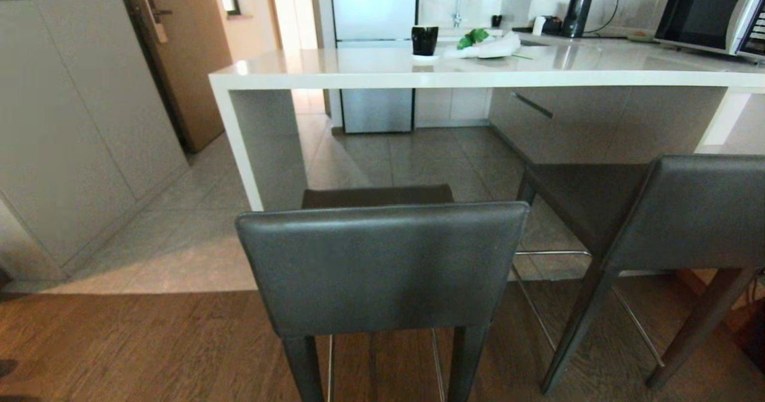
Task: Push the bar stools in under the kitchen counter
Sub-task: Push the gray chair back under the dining table
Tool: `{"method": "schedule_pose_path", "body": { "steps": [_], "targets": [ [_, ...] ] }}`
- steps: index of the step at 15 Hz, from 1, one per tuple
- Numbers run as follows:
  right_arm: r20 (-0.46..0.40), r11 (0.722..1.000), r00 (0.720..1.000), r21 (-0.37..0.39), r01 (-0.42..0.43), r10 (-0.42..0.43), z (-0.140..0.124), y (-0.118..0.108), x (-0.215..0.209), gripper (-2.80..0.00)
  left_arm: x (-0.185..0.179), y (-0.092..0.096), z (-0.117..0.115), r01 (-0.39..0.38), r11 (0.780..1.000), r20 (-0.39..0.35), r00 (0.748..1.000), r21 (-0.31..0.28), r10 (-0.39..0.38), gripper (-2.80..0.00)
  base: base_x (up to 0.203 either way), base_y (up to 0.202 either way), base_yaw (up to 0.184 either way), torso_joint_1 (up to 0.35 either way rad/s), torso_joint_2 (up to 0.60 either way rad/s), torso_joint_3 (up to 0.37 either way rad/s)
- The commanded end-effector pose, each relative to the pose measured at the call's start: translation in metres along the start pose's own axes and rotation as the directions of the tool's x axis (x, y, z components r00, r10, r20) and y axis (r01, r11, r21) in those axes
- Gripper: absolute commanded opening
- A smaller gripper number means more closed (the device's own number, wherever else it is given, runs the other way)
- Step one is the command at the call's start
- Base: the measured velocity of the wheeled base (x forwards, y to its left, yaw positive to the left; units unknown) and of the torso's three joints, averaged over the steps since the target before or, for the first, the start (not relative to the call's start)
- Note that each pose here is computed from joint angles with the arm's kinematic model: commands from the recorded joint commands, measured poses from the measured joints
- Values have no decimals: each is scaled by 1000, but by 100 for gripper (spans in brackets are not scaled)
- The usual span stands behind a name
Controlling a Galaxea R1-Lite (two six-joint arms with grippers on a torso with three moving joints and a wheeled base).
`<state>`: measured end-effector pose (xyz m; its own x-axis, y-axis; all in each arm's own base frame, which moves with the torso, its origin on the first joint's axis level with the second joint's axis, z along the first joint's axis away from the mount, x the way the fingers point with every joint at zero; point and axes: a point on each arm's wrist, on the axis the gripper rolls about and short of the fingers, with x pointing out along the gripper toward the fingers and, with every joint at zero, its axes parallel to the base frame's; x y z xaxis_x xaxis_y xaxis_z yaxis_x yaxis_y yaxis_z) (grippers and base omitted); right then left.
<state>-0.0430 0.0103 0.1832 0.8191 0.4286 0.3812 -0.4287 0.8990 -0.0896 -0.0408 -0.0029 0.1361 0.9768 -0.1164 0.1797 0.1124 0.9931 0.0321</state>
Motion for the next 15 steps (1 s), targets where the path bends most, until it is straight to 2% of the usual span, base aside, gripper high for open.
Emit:
{"method": "schedule_pose_path", "body": {
  "steps": [1, 3, 4, 5, 6, 7, 9, 11, 13, 15],
  "targets": [
    [17, 998, 1000, -52, 22, -22, -18, 8, -21, 0, 0, 0, -17, -8, 1000, -8, 1000, 9, 8, 0, 0, 0, 0, 0, 0, 0],
    [-62, 979, 984, -133, 157, -166, -53, 0, -19, 0, 5, 2, -37, -77, 995, -36, 996, 56, 79, 0, 0, 0, 0, 0, 0, 0],
    [-82, 967, 976, -174, 187, -204, -65, -2, -19, 0, 8, 3, -46, -95, 993, -37, 995, 63, 98, 0, 0, 0, 0, 0, 0, 0],
    [-93, 956, 966, -198, 217, -239, -74, -4, -19, 0, 8, 3, -50, -106, 993, -48, 993, 55, 108, 0, 0, 0, 0, 0, 0, 0],
    [-117, 945, 953, -205, 254, -281, -78, -5, -20, 0, 8, 3, -54, -118, 992, -91, 988, 36, 121, 0, 0, 0, 0, 0, 0, 0],
    [-183, 943, 935, -197, 267, -303, -85, -6, -21, 0, 7, 3, -56, -121, 992, -114, 986, 28, 123, 0, 0, 0, 0, 0, 0, 0],
    [-294, 923, 878, -197, 332, -378, -96, -7, -25, 0, 7, 3, -59, -120, 993, -143, 982, 17, 121, 0, 0, 0, 0, 0, 0, 0],
    [-380, 911, 828, -183, 370, -412, -105, -8, -28, 0, 7, 3, -62, -123, 992, -173, 978, -13, 119, 0, 0, 0, 0, 0, 0, 0],
    [-383, 908, 823, -172, 382, -419, -106, -8, -29, 0, 6, 3, -62, -124, 992, -179, 976, -13, 120, 0, 0, 0, 0, 0, 0, 0],
    [-368, 907, 830, -135, 398, -419, -104, -8, -28, 0, 6, 3, -62, -115, 993, -174, 978, -9, 112, 0, 0, 0, 0, 0, 0, 0]
  ]
}}
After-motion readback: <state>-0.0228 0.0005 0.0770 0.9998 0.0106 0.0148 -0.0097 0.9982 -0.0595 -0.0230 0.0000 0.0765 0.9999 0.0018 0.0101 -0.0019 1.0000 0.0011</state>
